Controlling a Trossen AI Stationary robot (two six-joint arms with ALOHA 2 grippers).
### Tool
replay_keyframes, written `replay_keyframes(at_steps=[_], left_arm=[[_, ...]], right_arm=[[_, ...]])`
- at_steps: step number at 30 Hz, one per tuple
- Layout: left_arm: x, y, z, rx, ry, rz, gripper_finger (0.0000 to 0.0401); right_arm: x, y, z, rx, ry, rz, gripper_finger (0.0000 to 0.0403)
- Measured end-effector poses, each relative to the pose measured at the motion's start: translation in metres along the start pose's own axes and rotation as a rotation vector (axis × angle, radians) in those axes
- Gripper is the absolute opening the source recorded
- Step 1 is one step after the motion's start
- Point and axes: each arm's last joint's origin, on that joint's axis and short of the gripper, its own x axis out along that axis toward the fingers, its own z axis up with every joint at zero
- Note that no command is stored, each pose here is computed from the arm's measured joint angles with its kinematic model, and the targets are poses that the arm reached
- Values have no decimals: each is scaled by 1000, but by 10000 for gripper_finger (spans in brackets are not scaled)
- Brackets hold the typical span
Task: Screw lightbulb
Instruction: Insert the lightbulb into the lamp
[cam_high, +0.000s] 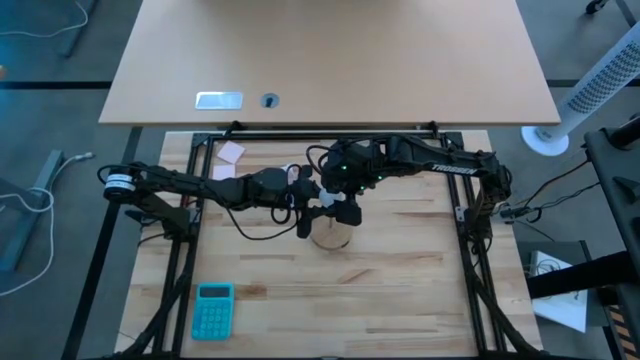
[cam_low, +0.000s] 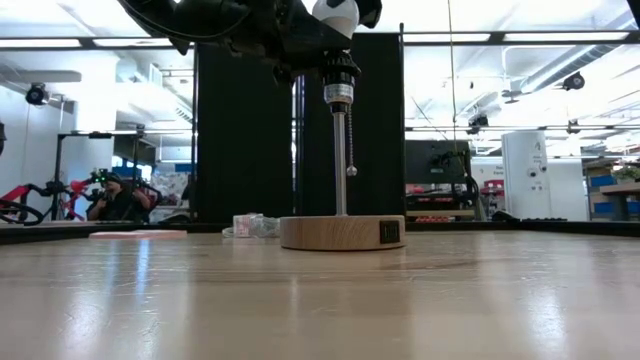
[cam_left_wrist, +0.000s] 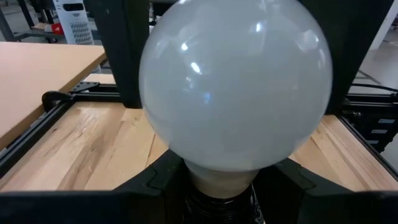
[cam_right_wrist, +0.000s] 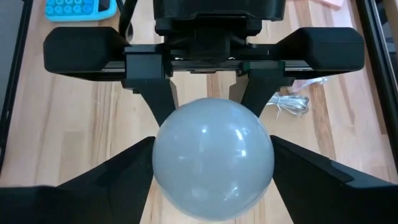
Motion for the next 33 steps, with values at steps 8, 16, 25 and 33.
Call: replay_keyframes(at_steps=[8, 16, 25, 33], left_arm=[[0, 0, 0, 0, 0, 3, 147], [-2, 2, 0, -23, 12, 55, 173], [-8, 2, -1, -15, 52, 64, 215], [-14, 1, 4, -13, 56, 50, 240]], right_arm=[[0, 0, 0, -4, 1, 0, 274], [0, 0, 0, -12, 2, -5, 274], [0, 0, 0, -17, 4, -3, 272], [-1, 0, -3, 13, 24, -7, 276]])
